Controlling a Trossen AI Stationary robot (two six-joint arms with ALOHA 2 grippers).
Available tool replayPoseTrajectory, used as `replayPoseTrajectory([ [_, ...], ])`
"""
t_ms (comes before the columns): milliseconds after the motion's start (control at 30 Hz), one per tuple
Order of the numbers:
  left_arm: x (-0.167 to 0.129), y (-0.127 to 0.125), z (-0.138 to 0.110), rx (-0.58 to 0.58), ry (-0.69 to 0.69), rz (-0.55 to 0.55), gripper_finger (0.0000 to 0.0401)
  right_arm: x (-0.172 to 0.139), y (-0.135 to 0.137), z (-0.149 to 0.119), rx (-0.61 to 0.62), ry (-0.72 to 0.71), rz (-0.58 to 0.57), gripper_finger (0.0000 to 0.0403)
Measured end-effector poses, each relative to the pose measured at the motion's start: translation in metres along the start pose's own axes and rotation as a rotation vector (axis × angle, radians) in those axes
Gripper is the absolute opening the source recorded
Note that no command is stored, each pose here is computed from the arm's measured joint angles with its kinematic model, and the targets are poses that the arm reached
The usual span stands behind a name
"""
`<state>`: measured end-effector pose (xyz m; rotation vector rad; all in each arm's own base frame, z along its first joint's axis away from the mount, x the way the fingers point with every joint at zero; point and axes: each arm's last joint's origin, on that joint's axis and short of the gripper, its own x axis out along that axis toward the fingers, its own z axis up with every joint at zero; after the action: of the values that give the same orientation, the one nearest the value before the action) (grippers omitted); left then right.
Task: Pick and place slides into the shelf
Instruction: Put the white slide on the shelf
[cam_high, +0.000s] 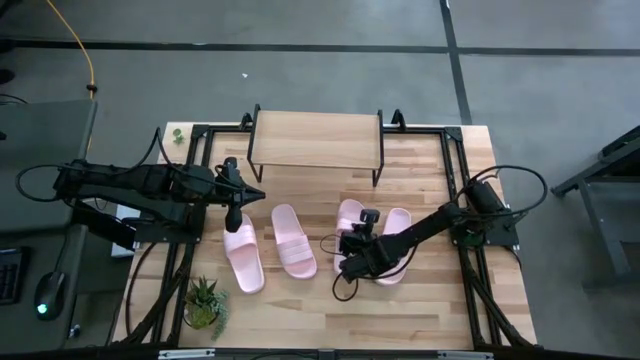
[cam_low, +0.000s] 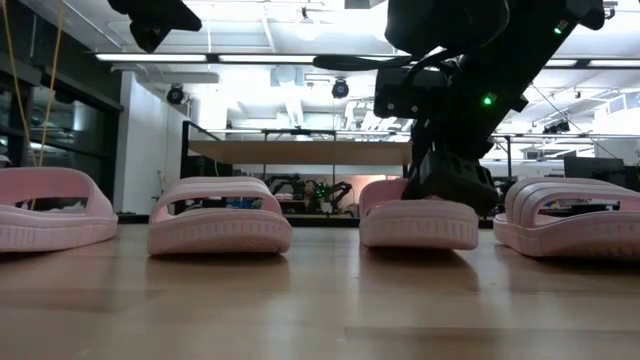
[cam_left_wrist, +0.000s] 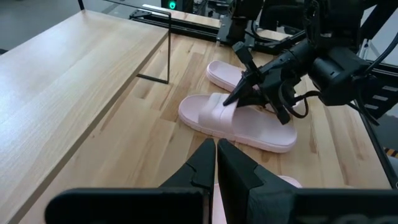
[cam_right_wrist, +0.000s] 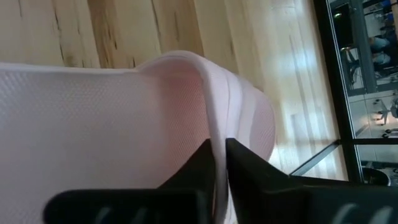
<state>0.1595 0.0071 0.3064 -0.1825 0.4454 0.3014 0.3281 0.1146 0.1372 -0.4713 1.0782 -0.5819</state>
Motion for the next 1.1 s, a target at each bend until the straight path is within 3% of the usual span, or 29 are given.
replayPoseTrajectory([
  [267, 0.000, 0.000, 0.000, 0.000, 0.000, 0.000, 0.0008, -0.005, -0.003, 0.006, -0.012, 0.015, 0.007, 0.0005],
  [1100, 0.000, 0.000, 0.000, 0.013, 0.001, 0.000, 0.0008, -0.078, -0.058, 0.069, -0.082, 0.009, -0.086, 0.0001],
])
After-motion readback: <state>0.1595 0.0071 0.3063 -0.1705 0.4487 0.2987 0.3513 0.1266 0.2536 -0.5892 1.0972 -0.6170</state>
